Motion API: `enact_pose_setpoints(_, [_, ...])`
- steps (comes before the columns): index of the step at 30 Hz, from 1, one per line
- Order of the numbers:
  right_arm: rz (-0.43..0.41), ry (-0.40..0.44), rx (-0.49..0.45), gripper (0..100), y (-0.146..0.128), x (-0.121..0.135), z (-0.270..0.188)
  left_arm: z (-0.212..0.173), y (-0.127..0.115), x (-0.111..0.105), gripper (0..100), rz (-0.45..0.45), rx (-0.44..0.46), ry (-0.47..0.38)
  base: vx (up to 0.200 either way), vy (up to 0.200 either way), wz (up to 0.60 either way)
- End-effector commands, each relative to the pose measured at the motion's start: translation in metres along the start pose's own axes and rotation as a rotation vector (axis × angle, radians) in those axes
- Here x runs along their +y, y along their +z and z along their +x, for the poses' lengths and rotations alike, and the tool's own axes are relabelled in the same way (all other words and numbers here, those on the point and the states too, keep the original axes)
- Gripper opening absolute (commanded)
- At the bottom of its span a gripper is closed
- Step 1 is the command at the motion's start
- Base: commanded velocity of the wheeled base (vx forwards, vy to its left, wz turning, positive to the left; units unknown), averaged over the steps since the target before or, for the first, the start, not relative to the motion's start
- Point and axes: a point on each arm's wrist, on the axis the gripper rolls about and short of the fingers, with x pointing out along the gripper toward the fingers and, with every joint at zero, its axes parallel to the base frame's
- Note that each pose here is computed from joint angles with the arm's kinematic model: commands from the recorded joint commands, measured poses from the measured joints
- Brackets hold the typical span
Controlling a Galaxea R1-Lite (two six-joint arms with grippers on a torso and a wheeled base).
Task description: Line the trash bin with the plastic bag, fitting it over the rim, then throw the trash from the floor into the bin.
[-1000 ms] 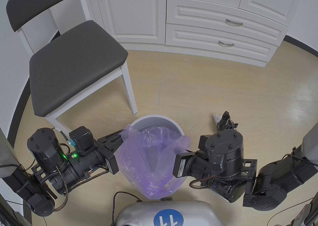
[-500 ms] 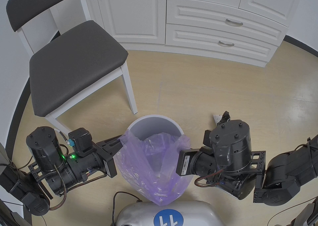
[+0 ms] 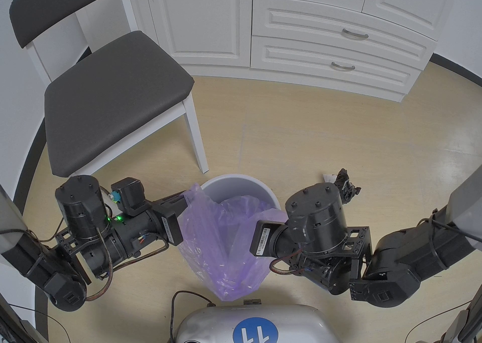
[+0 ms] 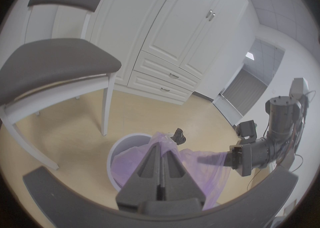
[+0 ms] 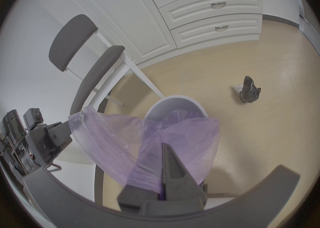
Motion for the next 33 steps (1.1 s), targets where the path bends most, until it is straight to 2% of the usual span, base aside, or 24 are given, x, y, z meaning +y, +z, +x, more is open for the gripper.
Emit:
enact_pose_setpoints(1, [0.016,-0.011,-0.002,0,-0.004,-0.001,0.013,0.020,-0.013,0.003,0,-0.059,0.039,0.001,0.000,0.000,0.00])
enact_pose_setpoints(4, [0.030,0.016,-0.029,0,-0.003,0.002,0.012,0.026,-0.019,-0.009,0,-0.100,0.058,-0.039,0.000,0.000,0.00])
enact_pose_setpoints(8, [0.048,0.054,-0.054,0,-0.006,0.007,0.013,0.023,-0.020,-0.017,0,-0.101,0.066,-0.065,0.000,0.000,0.00])
enact_pose_setpoints(11, [0.070,0.087,-0.061,0,-0.027,0.010,0.028,0.011,-0.015,-0.029,0,-0.090,0.051,-0.079,0.000,0.000,0.00])
enact_pose_setpoints(16, [0.072,0.127,-0.062,0,-0.048,0.018,0.045,-0.002,-0.010,-0.042,0,-0.081,0.036,-0.119,0.000,0.000,0.00])
enact_pose_setpoints(20, [0.063,0.119,-0.044,0,-0.057,0.017,0.052,-0.004,-0.008,-0.045,0,-0.078,0.028,-0.130,0.000,0.000,0.00])
enact_pose_setpoints(22, [0.071,0.113,-0.054,0,-0.054,0.015,0.055,-0.001,-0.010,-0.044,0,-0.079,0.033,-0.126,0.000,0.000,0.00])
enact_pose_setpoints(26, [0.112,0.125,-0.090,0,-0.045,0.013,0.059,0.002,-0.013,-0.042,0,-0.079,0.046,-0.119,0.000,0.000,0.00])
enact_pose_setpoints(33, [0.165,0.181,-0.161,0,-0.054,0.009,0.084,-0.009,-0.005,-0.046,0,-0.067,0.017,-0.135,0.000,0.000,0.00])
